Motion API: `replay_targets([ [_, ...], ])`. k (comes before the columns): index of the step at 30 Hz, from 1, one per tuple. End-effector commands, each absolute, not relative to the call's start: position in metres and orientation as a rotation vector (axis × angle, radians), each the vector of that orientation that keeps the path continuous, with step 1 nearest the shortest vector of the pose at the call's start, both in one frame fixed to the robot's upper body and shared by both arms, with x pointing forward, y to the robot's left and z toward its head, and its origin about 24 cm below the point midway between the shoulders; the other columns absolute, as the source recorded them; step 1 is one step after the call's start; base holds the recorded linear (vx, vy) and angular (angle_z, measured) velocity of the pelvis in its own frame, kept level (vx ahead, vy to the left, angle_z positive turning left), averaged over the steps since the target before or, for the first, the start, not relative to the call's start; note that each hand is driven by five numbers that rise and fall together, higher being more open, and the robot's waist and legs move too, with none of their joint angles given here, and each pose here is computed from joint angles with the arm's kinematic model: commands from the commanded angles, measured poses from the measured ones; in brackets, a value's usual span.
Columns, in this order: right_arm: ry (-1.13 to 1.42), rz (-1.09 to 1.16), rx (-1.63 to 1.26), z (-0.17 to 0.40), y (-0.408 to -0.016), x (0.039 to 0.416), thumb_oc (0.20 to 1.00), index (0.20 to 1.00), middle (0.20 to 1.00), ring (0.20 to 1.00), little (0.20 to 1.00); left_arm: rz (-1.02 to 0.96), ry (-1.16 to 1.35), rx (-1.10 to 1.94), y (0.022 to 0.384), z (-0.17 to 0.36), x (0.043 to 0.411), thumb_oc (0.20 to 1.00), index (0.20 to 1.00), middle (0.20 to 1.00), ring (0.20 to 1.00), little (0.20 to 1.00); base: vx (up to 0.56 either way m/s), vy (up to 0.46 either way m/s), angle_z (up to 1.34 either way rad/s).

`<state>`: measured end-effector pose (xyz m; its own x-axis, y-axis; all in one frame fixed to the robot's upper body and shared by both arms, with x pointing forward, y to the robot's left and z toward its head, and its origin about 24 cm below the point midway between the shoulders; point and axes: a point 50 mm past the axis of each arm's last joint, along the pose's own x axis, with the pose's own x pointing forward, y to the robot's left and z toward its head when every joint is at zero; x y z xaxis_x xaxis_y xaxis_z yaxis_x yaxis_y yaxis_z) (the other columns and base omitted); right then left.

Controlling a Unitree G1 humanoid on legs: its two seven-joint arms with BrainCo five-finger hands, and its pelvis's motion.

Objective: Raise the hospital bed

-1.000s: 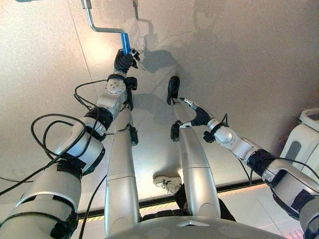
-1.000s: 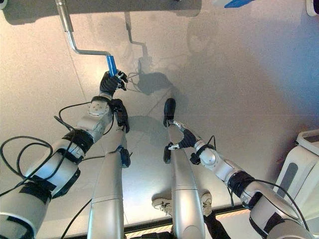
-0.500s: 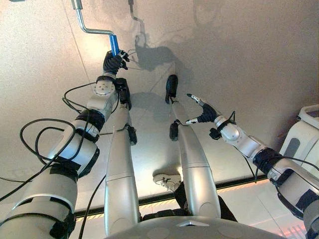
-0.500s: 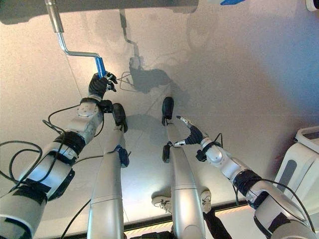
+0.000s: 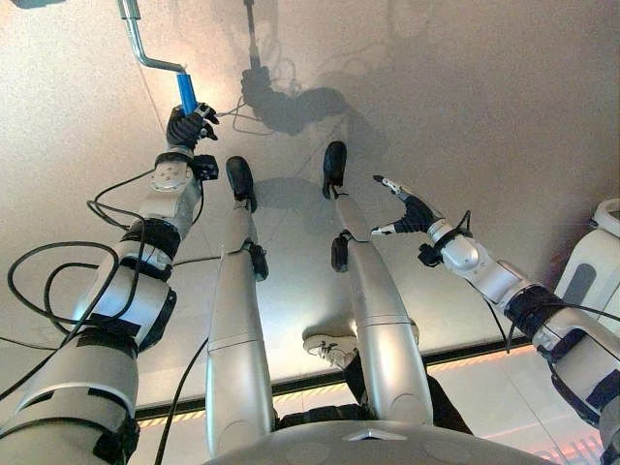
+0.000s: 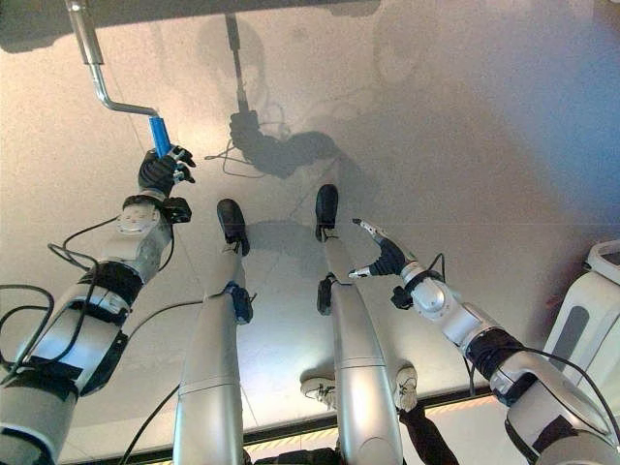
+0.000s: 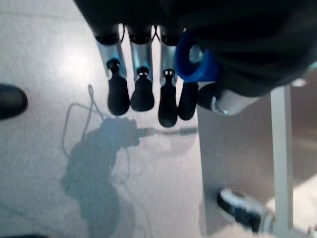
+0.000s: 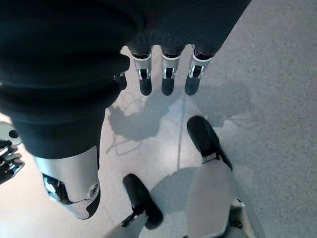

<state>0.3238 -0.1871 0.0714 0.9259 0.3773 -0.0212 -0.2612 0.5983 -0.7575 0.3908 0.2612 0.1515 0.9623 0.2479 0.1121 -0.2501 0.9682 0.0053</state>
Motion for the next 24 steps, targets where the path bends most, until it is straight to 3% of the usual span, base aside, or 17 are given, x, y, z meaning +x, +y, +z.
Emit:
replay_targets([
  [1,-0.132,0.383,-0.806,0.062,-0.198,0.304,1.000,1.000,1.000,1.000,1.000,0.690,0.005,-0.108,0.371,0.109,0.326,0.200,0.200,0.200,0.200,0.200,0.00,0.000,0.00],
  [24,-0.084,0.355,-0.834,0.057,-0.219,0.291,1.000,1.000,1.000,1.000,1.000,0.698,-0.024,0.028,0.420,0.104,0.254,0.200,0.200,0.200,0.200,0.200,0.00,0.000,0.00],
])
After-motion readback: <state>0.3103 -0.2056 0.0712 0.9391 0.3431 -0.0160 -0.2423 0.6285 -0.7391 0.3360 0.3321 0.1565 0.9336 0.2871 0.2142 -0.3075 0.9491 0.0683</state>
